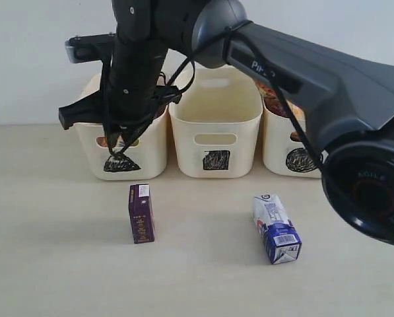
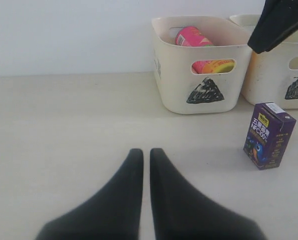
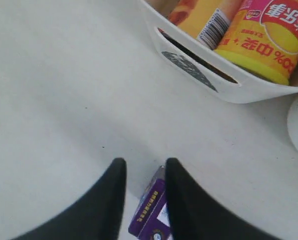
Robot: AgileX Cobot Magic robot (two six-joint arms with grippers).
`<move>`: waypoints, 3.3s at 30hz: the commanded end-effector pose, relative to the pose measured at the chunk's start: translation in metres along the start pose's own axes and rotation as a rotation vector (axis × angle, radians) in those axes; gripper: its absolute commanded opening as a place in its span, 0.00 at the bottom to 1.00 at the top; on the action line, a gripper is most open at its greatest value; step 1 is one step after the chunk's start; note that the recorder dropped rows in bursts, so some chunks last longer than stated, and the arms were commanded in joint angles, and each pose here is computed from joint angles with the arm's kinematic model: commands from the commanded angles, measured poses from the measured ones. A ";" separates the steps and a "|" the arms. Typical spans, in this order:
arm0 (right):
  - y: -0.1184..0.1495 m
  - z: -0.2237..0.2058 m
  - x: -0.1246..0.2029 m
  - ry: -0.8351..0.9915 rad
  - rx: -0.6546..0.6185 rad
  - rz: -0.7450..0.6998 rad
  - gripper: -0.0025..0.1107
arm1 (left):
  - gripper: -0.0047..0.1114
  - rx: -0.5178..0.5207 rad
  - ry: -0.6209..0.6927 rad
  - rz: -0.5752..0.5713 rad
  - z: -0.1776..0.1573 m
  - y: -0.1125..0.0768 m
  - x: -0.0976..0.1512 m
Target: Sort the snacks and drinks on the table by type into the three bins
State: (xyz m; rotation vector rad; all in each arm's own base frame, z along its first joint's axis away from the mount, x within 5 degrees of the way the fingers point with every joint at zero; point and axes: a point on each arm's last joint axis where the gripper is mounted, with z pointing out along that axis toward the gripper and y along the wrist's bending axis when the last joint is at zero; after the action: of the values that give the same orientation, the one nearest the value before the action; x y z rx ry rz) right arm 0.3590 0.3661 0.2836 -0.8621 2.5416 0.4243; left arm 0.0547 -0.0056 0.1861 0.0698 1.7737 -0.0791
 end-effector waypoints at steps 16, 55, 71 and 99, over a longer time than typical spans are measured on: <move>-0.002 0.042 0.034 0.182 0.064 0.036 0.74 | 0.07 -0.002 -0.013 -0.009 -0.001 0.000 -0.002; 0.007 -0.038 0.070 0.200 0.164 -0.107 0.02 | 0.07 -0.002 -0.013 -0.009 -0.001 0.000 -0.002; -0.123 -0.169 0.213 0.092 0.413 0.180 0.02 | 0.07 -0.002 -0.013 -0.009 -0.001 0.000 -0.002; -0.087 -0.283 0.392 -0.877 0.772 0.240 0.02 | 0.07 -0.002 -0.013 -0.009 -0.001 0.000 -0.002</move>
State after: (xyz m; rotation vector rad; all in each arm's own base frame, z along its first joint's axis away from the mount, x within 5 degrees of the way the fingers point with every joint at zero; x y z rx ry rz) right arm 0.0505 -0.0129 0.3262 -0.0177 1.7496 -0.1054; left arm 0.0547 -0.0056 0.1861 0.0698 1.7737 -0.0791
